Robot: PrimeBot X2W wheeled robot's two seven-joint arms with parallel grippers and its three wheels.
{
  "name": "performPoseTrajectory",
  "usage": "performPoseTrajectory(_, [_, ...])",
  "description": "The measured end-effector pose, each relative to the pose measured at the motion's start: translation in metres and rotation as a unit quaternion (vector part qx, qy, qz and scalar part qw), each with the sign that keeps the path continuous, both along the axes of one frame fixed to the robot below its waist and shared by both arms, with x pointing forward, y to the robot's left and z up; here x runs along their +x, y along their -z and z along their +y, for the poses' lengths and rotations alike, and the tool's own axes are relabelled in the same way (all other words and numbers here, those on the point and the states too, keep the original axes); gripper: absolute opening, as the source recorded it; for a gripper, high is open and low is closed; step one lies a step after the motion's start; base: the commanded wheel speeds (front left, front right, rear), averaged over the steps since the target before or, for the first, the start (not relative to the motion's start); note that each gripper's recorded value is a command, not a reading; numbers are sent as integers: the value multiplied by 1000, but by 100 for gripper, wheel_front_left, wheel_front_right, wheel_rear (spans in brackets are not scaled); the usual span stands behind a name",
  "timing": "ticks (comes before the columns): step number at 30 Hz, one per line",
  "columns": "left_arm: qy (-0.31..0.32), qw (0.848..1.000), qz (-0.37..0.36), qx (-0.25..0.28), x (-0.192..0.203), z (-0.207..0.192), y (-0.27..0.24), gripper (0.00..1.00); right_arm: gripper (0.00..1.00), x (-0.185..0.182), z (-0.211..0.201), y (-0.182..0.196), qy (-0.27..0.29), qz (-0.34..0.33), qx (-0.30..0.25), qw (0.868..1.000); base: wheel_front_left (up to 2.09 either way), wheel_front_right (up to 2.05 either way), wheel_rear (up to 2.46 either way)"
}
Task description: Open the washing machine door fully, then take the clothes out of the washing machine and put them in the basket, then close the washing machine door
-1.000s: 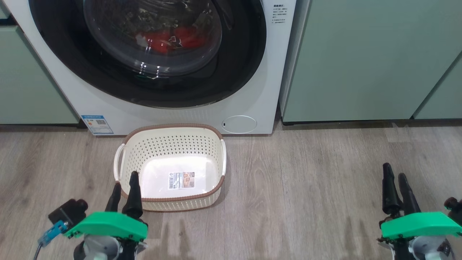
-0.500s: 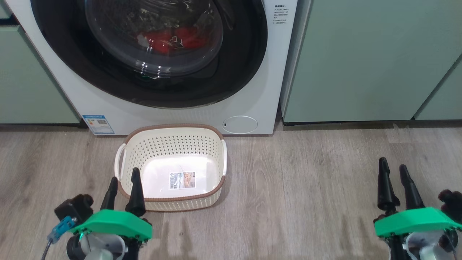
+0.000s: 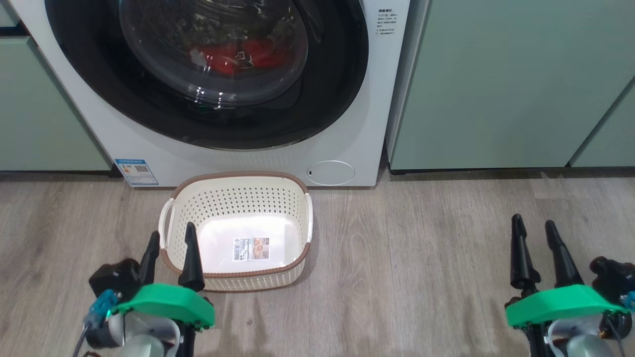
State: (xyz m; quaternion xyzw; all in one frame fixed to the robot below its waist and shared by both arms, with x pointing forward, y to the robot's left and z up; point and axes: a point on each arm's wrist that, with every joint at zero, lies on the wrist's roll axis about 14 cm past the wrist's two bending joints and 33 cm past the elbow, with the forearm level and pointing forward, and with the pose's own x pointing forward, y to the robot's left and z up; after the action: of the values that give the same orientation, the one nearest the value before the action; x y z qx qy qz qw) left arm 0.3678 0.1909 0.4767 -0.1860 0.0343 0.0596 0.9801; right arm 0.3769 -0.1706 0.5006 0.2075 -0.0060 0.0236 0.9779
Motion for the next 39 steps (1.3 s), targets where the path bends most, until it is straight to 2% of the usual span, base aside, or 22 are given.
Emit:
performPoseTrajectory(10, [8, 998, -20, 63, 1, -3, -9, 100, 100, -2, 6, 10, -10, 5, -45, 999, 0, 0, 0])
performPoseTrajectory(30, [21, 986, -41, 163, 5, -4, -16, 100, 100, 2, 17, -6, -32, -39, -147, 988, 0, 0, 0])
performPoseTrajectory(32, [21, 985, -42, 167, 5, -4, -16, 100, 100, 2, 18, -6, -33, -40, -151, 987, 0, 0, 0])
performPoseTrajectory(39, [9, 991, -32, 133, 3, 1, -8, 100, 100, 2, 17, -3, -30, -35, -139, 989, 0, 0, 0])
